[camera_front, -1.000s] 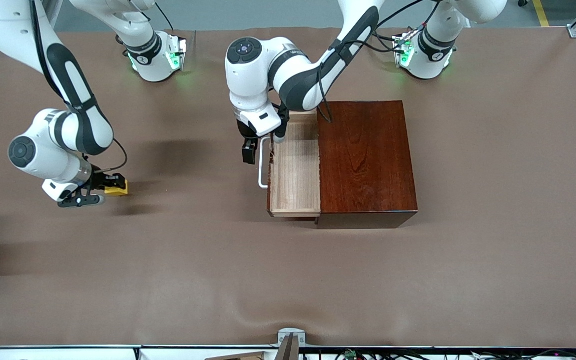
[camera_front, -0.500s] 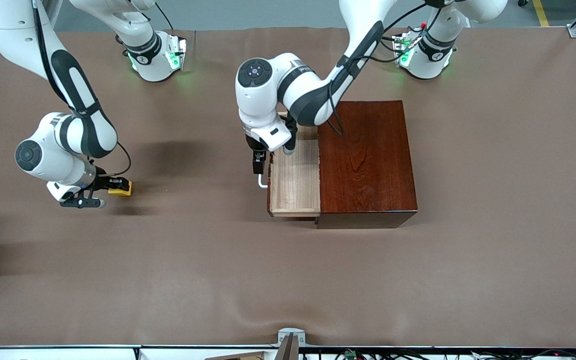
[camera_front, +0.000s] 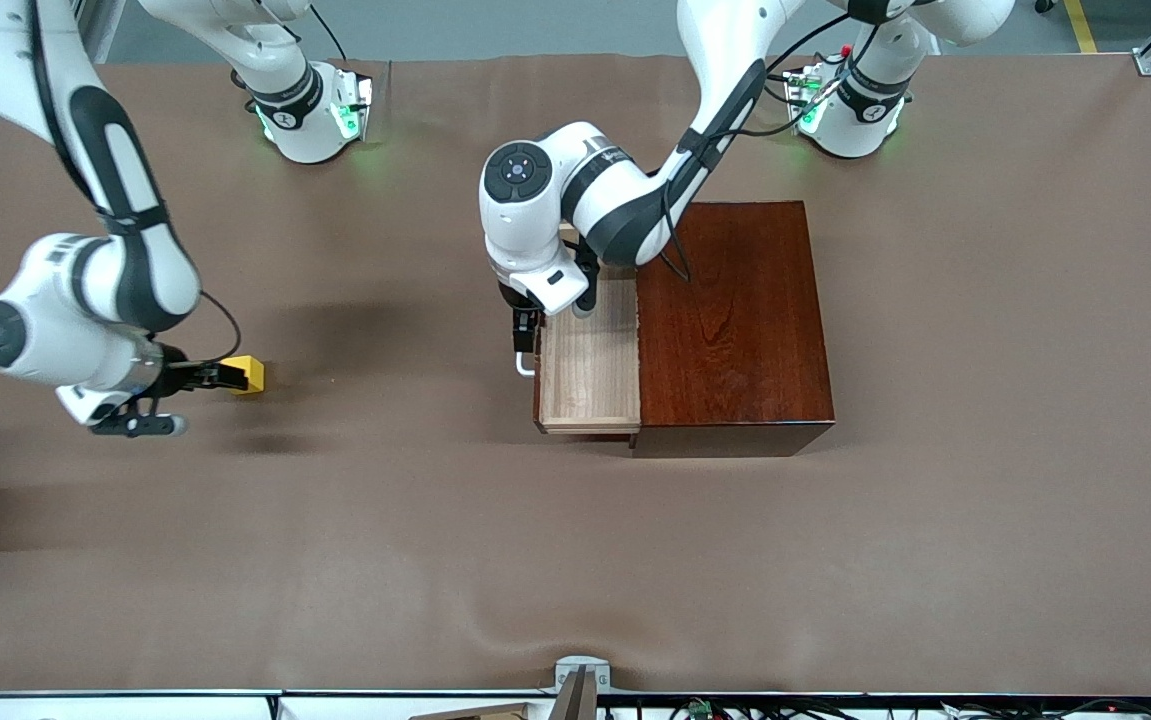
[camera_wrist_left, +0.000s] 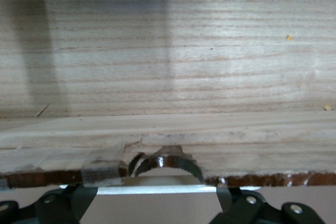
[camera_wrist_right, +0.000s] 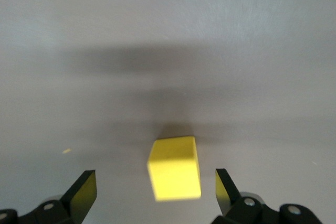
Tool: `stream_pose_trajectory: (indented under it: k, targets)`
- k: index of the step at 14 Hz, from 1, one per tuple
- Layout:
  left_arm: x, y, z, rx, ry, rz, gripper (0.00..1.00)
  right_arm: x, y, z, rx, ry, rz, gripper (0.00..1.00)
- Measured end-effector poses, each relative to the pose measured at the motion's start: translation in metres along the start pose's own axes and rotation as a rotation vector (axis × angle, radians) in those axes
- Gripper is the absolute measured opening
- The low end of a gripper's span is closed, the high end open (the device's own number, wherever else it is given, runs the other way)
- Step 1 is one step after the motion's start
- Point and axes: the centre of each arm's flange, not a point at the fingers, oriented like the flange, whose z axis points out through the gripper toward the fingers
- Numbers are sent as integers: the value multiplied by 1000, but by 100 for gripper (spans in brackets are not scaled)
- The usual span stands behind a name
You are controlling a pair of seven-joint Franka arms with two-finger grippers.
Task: Open drawer, take yellow block, close drawer
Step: 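Place the yellow cube on the table with the right gripper, then push the drawer shut into the box with the left gripper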
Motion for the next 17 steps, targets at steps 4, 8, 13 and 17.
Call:
stream_pose_trajectory:
  k: [4,8,13,17]
  targets:
    - [0,0,0,4,0,13,100,15,-10,-99,10,6,-27,100]
    - [0,0,-3,11,15,17,100,11,-18,-173,-6,40,-50,100]
    - [11,1,-2,0,128,54,100,-41,-41,-264,-23,87,29,100]
    - [15,1,-1,8,169,60,100,-80,-69,-311,-69,140,55,100]
